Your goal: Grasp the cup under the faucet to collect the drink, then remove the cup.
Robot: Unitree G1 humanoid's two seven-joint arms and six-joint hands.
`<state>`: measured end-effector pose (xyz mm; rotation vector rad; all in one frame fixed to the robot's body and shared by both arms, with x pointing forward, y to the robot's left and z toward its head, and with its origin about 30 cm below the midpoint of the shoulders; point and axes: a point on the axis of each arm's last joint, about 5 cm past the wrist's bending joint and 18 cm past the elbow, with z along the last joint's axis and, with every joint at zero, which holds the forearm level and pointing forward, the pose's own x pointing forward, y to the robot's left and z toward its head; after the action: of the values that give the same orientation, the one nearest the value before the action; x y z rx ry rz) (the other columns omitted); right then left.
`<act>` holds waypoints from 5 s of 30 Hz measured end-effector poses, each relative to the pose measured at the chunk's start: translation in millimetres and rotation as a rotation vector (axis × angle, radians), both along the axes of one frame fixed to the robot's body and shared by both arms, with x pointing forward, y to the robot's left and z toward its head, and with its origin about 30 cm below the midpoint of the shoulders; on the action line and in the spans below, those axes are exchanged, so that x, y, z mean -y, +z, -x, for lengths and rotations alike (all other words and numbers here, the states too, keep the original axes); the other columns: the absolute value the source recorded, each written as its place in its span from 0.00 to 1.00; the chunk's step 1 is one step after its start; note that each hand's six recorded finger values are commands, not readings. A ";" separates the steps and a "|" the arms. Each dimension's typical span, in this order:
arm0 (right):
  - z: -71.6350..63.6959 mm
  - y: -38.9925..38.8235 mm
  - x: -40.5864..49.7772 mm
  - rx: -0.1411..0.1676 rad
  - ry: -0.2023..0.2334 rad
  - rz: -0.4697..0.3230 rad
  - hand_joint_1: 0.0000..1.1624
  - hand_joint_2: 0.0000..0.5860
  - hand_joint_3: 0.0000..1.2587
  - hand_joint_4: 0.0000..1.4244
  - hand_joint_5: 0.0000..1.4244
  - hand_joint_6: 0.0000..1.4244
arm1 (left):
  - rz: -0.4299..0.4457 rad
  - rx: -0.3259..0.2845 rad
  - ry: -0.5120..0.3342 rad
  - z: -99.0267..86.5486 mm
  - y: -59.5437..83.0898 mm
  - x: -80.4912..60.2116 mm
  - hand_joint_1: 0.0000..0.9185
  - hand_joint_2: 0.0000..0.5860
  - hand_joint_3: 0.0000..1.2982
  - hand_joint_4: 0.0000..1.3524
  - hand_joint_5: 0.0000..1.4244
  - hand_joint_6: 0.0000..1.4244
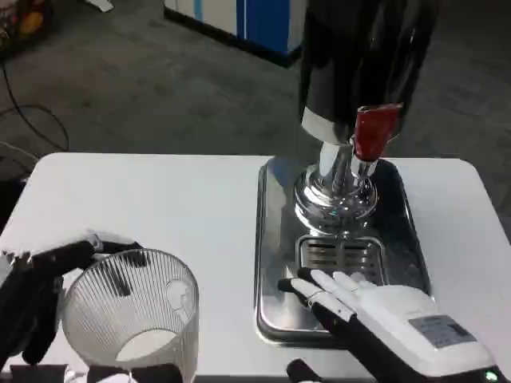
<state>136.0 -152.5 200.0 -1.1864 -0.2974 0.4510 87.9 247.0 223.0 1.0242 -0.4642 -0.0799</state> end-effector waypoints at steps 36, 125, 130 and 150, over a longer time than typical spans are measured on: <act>1.5 0.6 16.0 -0.009 -0.088 -0.079 0.31 0.82 0.10 0.00 0.00 0.00 | 0.025 0.039 -0.019 -14.5 1.0 0.7 0.51 0.00 0.83 0.85 0.93 1.00; 28.0 10.3 76.5 -0.015 -0.318 -0.224 0.31 0.80 0.12 0.04 0.04 0.00 | -0.077 -0.018 -0.194 -219.6 -16.4 110.3 0.51 0.01 0.82 0.84 0.92 1.00; 28.4 10.6 77.4 -0.012 -0.323 -0.225 0.31 0.80 0.12 0.04 0.04 0.00 | -0.105 -0.010 -0.218 -220.9 -15.5 117.9 0.51 0.01 0.82 0.84 0.91 1.00; 26.4 6.6 80.9 -0.042 -0.337 -0.244 0.30 0.78 0.12 0.04 0.04 0.00 | -0.184 0.008 -0.265 -225.9 -18.3 134.2 0.50 0.00 0.76 0.77 0.85 1.00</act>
<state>109.6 -233.4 206.6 -0.9635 -0.1082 0.1401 313.8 112.8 204.8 1.1383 -0.6069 -0.3603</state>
